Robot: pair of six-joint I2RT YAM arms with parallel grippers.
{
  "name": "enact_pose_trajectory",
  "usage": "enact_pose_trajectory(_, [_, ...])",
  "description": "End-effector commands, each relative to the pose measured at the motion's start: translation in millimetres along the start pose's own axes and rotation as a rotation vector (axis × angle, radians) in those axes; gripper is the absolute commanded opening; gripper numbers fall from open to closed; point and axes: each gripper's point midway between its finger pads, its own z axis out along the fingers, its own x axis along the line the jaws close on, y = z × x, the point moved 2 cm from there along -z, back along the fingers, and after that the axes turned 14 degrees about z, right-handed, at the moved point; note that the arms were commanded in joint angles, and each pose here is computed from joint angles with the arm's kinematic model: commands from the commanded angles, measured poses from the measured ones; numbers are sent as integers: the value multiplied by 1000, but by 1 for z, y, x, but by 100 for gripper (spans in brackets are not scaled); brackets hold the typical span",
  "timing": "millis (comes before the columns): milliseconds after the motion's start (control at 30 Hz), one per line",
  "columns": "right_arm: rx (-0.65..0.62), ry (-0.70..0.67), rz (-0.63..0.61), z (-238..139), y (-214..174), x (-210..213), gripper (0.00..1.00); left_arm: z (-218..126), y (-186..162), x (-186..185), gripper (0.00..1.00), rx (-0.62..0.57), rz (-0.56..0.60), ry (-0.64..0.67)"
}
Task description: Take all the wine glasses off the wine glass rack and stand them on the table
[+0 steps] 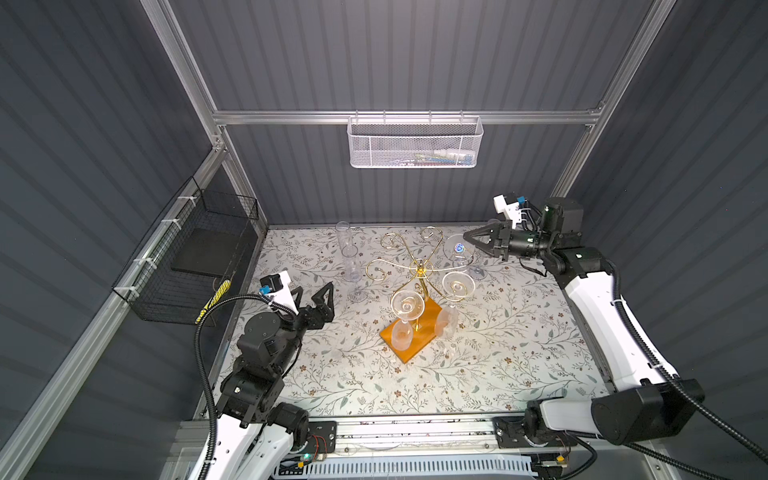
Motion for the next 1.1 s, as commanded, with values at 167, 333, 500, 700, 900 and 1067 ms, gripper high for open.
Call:
enact_pose_trajectory(167, [-34,72,-9,-11,7,18,0,-8,16,1,91,-38,10,9])
enact_pose_trajectory(333, [-54,82,26,-12,12,13,0,-8,15,1,91,-35,12,11])
enact_pose_trajectory(500, [-65,105,48,-11,15,14,0,-8,15,2,91,-36,13,14])
enact_pose_trajectory(700, [-81,110,52,-13,16,17,0,-8,15,1,91,-35,12,13])
enact_pose_trajectory(900, [-101,104,56,-18,14,19,0,-10,15,1,91,-37,12,13])
enact_pose_trajectory(1067, [-107,100,65,-23,10,18,0,-10,14,1,91,-33,8,11])
